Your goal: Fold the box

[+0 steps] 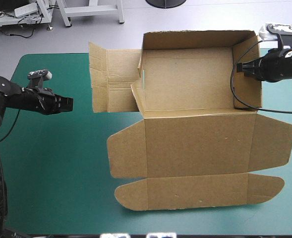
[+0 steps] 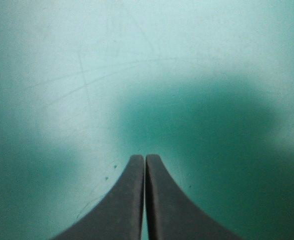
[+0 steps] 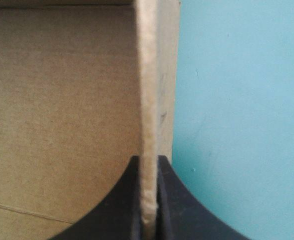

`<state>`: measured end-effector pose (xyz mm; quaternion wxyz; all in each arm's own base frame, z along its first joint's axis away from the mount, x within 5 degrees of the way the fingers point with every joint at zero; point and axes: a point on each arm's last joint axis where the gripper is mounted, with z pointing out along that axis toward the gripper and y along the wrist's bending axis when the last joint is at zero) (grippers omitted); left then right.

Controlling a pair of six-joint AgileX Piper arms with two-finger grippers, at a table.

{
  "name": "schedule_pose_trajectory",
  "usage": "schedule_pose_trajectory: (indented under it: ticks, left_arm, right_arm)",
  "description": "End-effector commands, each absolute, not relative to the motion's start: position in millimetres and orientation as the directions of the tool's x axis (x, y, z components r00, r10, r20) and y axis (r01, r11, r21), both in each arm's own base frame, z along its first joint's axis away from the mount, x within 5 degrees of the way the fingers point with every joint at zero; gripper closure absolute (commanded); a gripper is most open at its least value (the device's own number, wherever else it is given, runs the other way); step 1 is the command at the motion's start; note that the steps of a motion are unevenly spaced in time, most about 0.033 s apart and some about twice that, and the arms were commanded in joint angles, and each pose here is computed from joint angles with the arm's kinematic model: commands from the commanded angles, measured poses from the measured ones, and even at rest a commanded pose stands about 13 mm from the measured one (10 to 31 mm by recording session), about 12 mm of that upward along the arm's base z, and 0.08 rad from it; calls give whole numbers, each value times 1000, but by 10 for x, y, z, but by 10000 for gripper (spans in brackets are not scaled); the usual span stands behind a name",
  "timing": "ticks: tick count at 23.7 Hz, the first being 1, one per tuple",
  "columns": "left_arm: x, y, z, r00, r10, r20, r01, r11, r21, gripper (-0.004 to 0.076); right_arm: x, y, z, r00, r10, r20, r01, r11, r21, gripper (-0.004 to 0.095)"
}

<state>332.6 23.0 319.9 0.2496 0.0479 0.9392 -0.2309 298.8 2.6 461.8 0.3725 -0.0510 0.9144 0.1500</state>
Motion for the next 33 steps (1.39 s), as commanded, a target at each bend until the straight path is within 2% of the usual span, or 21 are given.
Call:
schedule_pose_trajectory:
  ticks: [1,5,11,15,22,33]
  left_arm:
    - [3394,125,3379,-807,-67,-587,293,817,-496,729]
    - [3470,51,3336,-801,-88,-592,353,729,-586,729]
    - [3435,-104,3517,-752,-123,-647,509,514,-690,729]
    - [3396,-197,3580,-744,-112,-659,532,498,-685,729]
    - [3230,-509,3818,-691,-73,-719,630,427,-649,729]
    - [2917,-553,4243,-614,-126,-779,690,395,-607,729]
  right_arm:
    - [2631,96,4978,-626,32,-779,-259,934,247,932]
    - [2440,133,5110,-586,34,-810,-281,928,243,933]
    - [2380,263,5197,-553,53,-832,-398,860,320,931]
    - [2421,255,5171,-561,51,-826,-393,862,320,931]
    - [2625,224,5036,-605,54,-795,-370,865,340,931]
    - [2897,212,4831,-662,52,-748,-348,862,368,931]
